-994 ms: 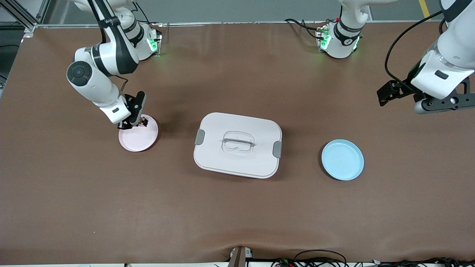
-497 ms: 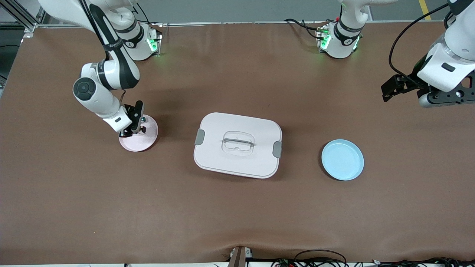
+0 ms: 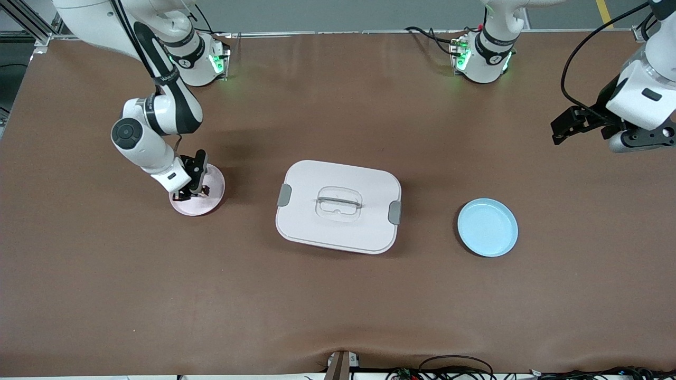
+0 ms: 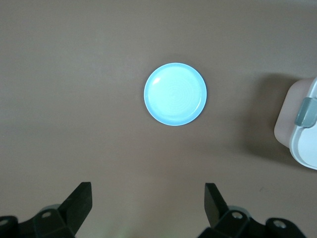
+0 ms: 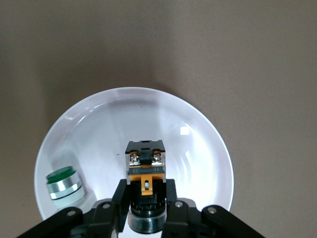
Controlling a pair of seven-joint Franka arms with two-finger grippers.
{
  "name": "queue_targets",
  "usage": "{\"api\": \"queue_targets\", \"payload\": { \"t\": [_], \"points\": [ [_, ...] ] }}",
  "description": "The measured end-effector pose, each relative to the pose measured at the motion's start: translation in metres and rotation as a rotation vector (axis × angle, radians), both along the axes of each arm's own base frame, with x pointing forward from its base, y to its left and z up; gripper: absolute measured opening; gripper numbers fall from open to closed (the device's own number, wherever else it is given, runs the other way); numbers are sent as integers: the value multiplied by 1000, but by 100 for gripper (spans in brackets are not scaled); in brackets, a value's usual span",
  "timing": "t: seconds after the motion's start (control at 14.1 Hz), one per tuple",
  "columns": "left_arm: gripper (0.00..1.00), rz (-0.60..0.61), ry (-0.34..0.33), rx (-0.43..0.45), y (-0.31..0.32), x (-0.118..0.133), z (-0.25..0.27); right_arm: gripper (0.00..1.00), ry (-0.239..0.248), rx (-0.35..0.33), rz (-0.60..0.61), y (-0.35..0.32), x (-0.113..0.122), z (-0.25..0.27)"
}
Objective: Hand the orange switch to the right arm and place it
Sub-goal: 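Lower the orange switch onto the pink plate with the right gripper, then open the right gripper and raise it away from the pink plate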
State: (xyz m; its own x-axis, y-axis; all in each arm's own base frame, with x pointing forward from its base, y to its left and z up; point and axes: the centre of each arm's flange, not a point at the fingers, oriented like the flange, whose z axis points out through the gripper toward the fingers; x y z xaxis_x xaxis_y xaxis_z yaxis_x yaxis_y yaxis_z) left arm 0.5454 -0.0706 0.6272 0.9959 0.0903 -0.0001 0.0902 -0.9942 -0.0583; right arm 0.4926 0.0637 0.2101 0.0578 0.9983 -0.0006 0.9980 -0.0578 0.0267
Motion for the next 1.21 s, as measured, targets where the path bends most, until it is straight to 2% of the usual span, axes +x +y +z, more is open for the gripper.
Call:
{"api": "queue_targets", "payload": {
  "t": [0.5,0.57,0.99,1.21],
  "points": [
    [100,-28,-1,1,3,-4,2,33,-3,-3,29,0,3,-10],
    [100,-28,-2,1,3,-4,3,38,-6,-3,30,1,5,-9],
    [100,-29,-1,2,3,-5,3,97,-18,-1,34,2,11,-6],
    [100,-29,-1,2,3,-5,2,100,-7,-2,24,0,12,-6]
  ]
}}
